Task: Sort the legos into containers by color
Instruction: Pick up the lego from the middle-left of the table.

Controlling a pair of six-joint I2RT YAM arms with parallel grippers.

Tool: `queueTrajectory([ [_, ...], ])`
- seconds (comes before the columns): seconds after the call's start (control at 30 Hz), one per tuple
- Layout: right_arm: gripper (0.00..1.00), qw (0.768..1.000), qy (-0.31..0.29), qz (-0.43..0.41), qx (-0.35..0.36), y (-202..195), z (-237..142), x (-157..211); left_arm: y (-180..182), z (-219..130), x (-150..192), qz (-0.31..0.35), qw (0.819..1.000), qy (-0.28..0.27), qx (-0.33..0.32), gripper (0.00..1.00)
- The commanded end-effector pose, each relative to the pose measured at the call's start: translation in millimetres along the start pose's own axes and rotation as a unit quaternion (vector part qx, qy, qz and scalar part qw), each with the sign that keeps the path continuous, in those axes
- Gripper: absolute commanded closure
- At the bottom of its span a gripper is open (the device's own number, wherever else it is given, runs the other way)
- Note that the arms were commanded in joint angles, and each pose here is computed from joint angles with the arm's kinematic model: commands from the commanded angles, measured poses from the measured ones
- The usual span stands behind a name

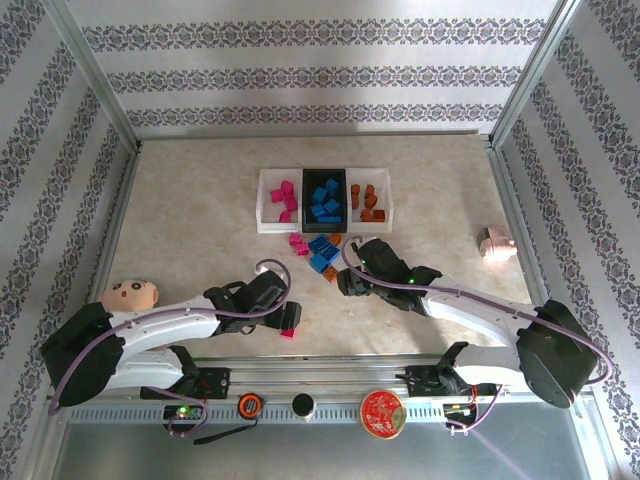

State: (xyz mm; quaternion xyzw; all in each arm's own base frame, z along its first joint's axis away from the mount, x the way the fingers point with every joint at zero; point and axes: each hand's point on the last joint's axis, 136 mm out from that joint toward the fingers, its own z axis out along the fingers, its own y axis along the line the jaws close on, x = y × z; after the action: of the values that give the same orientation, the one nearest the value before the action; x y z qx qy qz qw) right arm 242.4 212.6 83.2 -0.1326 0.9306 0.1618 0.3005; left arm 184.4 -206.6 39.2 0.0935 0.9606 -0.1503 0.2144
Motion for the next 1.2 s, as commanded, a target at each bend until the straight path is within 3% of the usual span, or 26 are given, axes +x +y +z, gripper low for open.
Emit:
queueTrajectory([
  [0.0, 0.29, 1.000, -0.007, 0.008, 0.008, -2.8, -2.4, 1.6, -5.4, -12.5, -11.6, 0.011, 1.000, -0.019, -0.006, 0.12],
  [0.17, 0.29, 1.000, -0.006, 0.012, 0.007, -2.8, -1.8, 3.0, -4.5, -6.1, -3.9, 0.023, 1.000, -0.001, -0.013, 0.12],
  [0.37, 0.29, 1.000, -0.008, 0.015, 0.005, -3.0, -4.7, 2.8, -8.0, 15.3, 11.6, 0.045, 0.998, 0.032, -0.020, 0.21],
  [0.83, 0.29, 1.000, -0.010, 0.018, 0.016, -6.9, -5.3, 2.7, -9.9, 20.7, 14.2, 0.050, 0.998, 0.035, -0.019, 0.64],
  [1.0, 0.29, 0.999, -0.017, 0.023, 0.027, -12.1, -6.7, 1.1, -12.5, 8.0, -4.7, 0.050, 0.999, 0.002, -0.015, 0.70],
  [1.17, 0.29, 0.997, -0.033, 0.042, 0.048, -26.4, -12.1, 2.2, -22.8, -7.1, -50.6, 0.045, 0.998, -0.051, 0.009, 0.70],
])
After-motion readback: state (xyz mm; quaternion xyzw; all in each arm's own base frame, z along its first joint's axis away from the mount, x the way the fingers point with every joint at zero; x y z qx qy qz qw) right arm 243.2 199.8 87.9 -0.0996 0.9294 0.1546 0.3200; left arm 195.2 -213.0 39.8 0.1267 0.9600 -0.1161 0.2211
